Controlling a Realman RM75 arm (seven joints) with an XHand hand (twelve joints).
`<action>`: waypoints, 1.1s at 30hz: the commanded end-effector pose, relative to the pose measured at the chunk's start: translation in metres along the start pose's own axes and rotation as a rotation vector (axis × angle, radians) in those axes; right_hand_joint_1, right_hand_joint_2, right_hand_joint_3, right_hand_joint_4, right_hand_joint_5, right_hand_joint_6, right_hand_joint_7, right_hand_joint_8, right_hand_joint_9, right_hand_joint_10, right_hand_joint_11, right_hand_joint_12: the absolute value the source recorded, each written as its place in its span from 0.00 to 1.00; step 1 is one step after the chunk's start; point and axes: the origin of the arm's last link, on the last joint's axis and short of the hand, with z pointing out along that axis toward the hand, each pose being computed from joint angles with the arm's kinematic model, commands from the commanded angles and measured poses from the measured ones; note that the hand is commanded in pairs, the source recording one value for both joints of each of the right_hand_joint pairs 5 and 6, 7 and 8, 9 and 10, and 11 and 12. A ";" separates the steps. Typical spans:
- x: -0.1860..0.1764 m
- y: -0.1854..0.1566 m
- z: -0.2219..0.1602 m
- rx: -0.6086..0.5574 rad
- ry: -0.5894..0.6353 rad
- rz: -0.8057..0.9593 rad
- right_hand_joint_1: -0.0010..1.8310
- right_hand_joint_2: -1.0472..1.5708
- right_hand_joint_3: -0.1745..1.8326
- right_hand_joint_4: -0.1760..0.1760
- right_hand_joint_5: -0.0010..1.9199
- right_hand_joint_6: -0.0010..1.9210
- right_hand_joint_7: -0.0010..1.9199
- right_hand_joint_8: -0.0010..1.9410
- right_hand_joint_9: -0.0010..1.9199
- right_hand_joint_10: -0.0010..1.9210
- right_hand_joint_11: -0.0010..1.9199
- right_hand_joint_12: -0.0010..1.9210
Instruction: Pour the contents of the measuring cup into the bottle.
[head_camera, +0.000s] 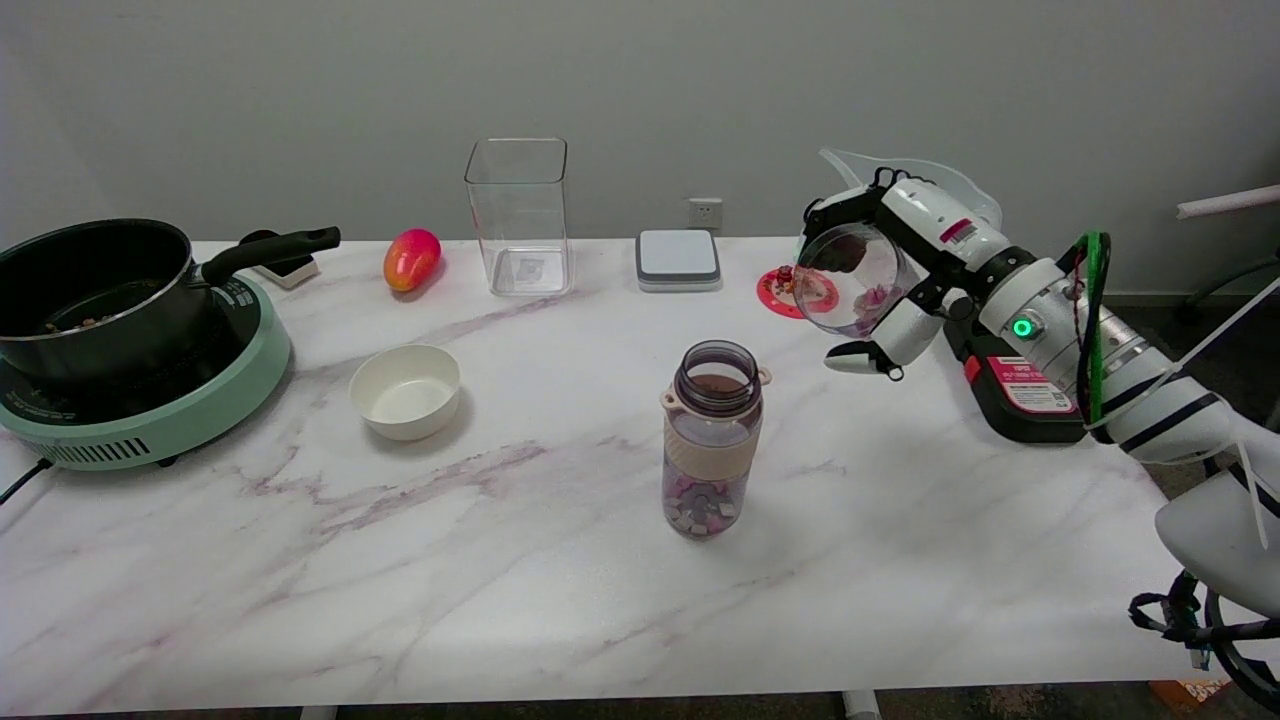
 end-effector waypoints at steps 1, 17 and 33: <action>0.006 -0.023 0.012 0.113 0.051 -0.163 0.85 0.66 0.50 0.50 0.76 0.76 0.75 0.74 0.69 0.69 0.61 0.61; -0.012 -0.049 0.008 0.200 0.136 -0.251 0.86 0.66 0.51 0.50 0.76 0.76 0.75 0.74 0.70 0.70 0.61 0.61; -0.022 -0.060 0.013 0.236 0.124 -0.308 0.87 0.62 0.57 0.50 0.73 0.73 0.74 0.73 0.69 0.69 0.60 0.60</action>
